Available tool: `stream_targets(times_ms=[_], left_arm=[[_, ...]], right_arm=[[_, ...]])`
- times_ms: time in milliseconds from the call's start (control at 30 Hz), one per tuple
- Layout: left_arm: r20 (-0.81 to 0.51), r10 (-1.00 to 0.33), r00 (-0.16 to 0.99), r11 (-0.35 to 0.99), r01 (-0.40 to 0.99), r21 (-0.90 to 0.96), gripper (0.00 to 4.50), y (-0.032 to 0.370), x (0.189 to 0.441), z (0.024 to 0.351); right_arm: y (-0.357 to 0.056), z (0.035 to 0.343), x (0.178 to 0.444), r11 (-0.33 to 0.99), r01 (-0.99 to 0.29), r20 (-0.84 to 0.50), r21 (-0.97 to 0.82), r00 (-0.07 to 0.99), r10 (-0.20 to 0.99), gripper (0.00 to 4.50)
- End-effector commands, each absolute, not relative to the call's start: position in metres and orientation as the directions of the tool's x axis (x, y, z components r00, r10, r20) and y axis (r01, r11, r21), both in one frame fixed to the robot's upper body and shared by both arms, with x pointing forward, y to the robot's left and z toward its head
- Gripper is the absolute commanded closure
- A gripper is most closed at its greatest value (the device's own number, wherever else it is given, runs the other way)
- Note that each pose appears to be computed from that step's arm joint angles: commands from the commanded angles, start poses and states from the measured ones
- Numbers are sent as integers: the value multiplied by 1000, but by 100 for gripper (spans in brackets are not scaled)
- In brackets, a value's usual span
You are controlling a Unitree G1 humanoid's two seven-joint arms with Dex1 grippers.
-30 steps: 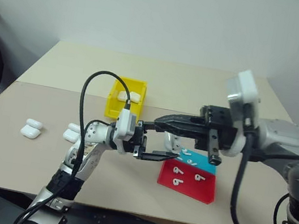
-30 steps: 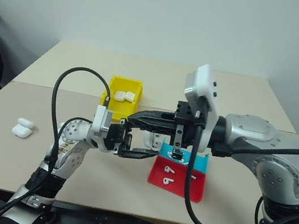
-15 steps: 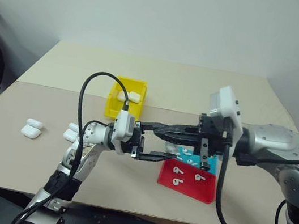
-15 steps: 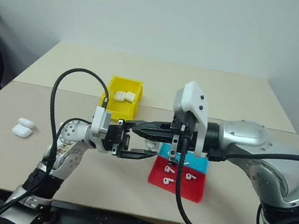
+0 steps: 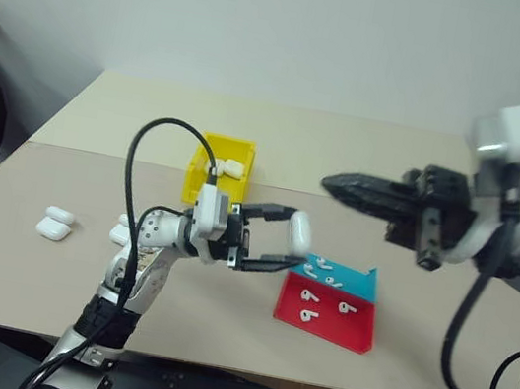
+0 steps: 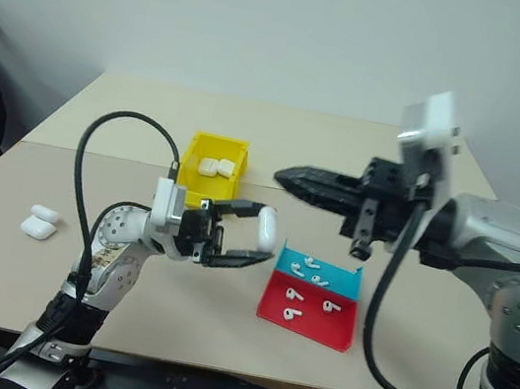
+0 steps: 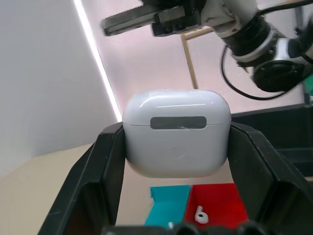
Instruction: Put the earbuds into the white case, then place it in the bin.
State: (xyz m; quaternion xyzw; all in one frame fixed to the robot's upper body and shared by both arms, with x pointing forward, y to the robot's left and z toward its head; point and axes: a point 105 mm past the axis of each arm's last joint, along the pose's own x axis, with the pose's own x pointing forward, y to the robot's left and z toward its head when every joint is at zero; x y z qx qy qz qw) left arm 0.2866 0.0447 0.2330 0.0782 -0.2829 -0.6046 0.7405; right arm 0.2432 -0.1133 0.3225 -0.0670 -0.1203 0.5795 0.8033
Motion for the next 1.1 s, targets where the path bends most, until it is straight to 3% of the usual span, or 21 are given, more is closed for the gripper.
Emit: stream_targets(times_ms=[33,100,200,300,400,567,700,867,900,1033,1100], left_arm=[[396,-831,391,549,691,470,171,51,315,265],[403,-684,608,726,520,449,171,55,346,272],[316,-544,777,794,355,494,171,61,378,270],[300,-404,864,832,210,514,171,74,406,277],[260,-233,937,902,109,418,171,89,431,278],[71,-77,994,929,46,366,171,107,458,246],[-11,-83,997,928,81,364,171,107,464,227],[-12,-130,991,914,125,386,17,95,464,221],[24,-137,990,916,118,384,6,92,463,227],[157,-200,967,946,149,288,6,85,454,250],[236,-307,922,948,274,163,6,84,441,261]], right_arm=[[-125,322,245,429,-872,173,-234,397,901,446],[-127,312,249,474,-866,189,-156,445,875,446],[-123,301,249,493,-865,196,-90,470,860,446],[-116,290,247,494,-869,195,-42,477,857,446],[-113,280,250,510,-860,156,-20,501,851,446],[-117,272,259,558,-829,97,-19,554,827,446],[-119,266,262,591,-806,62,-17,589,806,446],[-119,262,261,601,-799,48,-14,600,798,450],[-119,262,261,603,-798,44,-16,602,797,450],[-120,260,262,608,-793,27,-25,608,794,450],[-121,260,261,607,-794,12,-34,607,795,450]])
